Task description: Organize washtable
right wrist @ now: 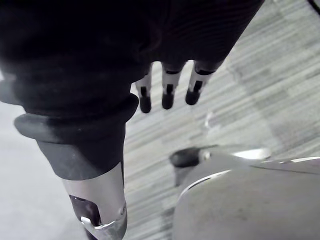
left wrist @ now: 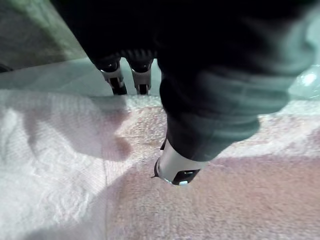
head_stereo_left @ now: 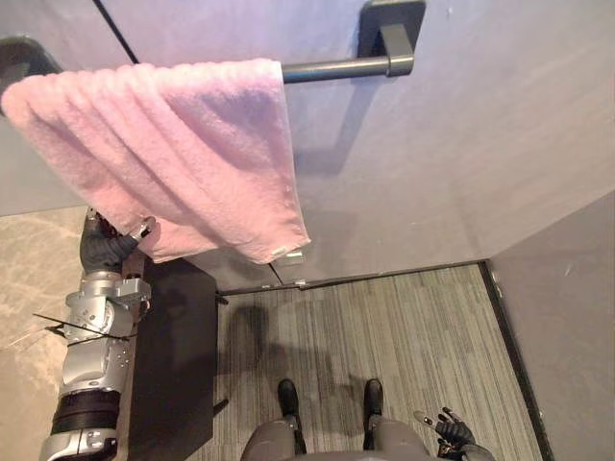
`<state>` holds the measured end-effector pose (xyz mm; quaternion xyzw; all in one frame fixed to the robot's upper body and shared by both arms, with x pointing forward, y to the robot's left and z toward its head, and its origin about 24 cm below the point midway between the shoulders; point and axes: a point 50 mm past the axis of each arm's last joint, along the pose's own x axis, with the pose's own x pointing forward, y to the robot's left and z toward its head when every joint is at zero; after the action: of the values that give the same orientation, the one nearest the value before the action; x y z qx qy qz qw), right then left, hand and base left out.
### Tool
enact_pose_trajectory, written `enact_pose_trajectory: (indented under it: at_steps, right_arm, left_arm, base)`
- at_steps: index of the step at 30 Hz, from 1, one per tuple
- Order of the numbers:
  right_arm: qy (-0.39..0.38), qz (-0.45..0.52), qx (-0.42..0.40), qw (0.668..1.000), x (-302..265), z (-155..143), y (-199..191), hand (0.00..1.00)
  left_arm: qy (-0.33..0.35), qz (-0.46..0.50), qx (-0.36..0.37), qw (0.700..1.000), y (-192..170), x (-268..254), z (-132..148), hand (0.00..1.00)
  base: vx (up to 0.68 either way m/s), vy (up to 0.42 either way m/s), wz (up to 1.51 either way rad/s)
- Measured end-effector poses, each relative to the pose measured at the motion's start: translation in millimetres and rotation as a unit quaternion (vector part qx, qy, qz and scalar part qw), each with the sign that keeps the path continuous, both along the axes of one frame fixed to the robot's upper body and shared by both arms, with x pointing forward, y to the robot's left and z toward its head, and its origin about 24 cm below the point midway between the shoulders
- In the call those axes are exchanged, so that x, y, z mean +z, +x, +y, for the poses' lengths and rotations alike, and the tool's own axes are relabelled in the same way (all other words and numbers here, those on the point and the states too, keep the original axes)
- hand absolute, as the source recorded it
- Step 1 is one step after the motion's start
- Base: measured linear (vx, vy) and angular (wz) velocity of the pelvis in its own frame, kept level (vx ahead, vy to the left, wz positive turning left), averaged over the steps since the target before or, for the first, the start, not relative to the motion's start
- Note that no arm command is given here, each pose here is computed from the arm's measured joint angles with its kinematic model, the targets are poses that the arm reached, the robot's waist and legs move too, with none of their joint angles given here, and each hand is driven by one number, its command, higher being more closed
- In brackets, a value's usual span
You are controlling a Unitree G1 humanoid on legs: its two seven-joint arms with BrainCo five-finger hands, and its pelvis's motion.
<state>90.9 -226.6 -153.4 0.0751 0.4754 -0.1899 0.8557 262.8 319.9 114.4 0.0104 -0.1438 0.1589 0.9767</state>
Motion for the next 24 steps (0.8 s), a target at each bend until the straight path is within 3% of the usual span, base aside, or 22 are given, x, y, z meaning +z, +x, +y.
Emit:
enact_pose_trajectory:
  at_steps: [3,4,12,15,17,19,24]
  right_arm:
    - [-0.003,-0.005,-0.002,1.0,1.1,-0.6,2.3,0.0]
    - [-0.005,-0.004,-0.004,1.0,1.1,-0.9,2.1,0.0]
    - [-0.015,-0.021,0.0,1.0,5.7,-2.7,9.8,0.0]
    - [-0.041,-0.096,0.023,0.994,27.6,-6.7,40.0,0.0]
    - [-0.074,-0.21,0.048,0.974,67.3,-11.0,79.9,0.0]
    - [-0.09,-0.26,0.067,0.959,88.1,-11.2,95.6,0.0]
    - [-0.102,-0.469,0.149,0.865,183.4,4.9,145.5,0.0]
  left_arm:
    - [0.015,-0.002,0.02,1.0,2.6,3.8,0.5,0.0]
    - [0.021,0.002,0.029,0.999,2.7,3.5,1.0,1.0]
    - [0.041,0.012,0.039,0.998,4.4,4.6,2.1,1.0]
    - [0.039,0.011,0.036,0.999,7.3,7.1,3.4,1.0]
    - [0.041,0.007,0.033,0.999,9.0,10.0,2.8,1.0]
    - [0.044,0.004,0.032,0.999,9.9,12.7,3.0,1.0]
    - [0.06,0.005,0.021,0.998,11.1,17.4,3.6,1.0]
  base:
    - [0.01,-0.004,-0.01]
    - [0.04,-0.011,-0.02]
    - [0.0,-0.002,-0.01]
    - [-0.04,0.006,-0.19]
    - [-0.07,0.006,-0.24]
    - [-0.05,-0.007,-0.17]
    - [-0.02,-0.03,-0.08]
